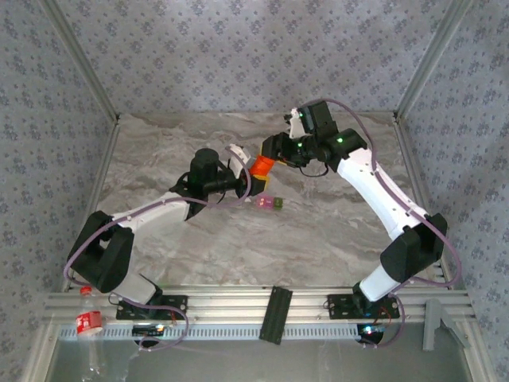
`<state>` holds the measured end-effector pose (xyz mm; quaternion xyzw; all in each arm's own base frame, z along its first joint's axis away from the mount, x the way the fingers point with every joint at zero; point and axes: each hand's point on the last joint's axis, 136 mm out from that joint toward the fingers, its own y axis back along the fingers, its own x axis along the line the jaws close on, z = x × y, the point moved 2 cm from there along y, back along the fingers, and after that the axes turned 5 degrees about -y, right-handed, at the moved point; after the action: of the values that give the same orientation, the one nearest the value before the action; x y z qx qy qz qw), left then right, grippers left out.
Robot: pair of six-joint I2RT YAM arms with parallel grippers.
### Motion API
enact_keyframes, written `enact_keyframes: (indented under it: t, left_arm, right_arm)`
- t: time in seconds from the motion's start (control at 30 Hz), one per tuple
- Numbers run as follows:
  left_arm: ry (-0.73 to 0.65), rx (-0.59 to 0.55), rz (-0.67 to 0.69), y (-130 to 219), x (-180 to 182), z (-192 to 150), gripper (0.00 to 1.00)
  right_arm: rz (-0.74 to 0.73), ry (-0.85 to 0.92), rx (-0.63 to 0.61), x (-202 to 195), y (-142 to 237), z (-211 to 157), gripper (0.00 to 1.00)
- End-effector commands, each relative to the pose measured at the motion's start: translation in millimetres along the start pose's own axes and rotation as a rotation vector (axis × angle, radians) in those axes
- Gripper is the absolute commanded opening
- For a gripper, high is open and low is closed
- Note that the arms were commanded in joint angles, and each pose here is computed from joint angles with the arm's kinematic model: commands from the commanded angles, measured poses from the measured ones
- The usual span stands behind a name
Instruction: Sort the pills into containers
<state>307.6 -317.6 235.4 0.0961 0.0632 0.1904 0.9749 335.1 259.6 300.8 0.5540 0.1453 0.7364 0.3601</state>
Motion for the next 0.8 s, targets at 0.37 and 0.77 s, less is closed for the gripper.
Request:
enact_keyframes:
  t: [0.37,0.77]
  left_arm:
    - [-0.123,-0.141,0.011,0.5,-6.1,42.4,0.0]
    - [-0.119,-0.157,-0.079,4.3,-16.4,47.7,0.0]
  right_arm:
    - [-0.017,0.034,0.011,15.5,30.0,-7.1,0.75]
    - [0.099,0.222,-0.045,19.8,85.9,2.0,0.95]
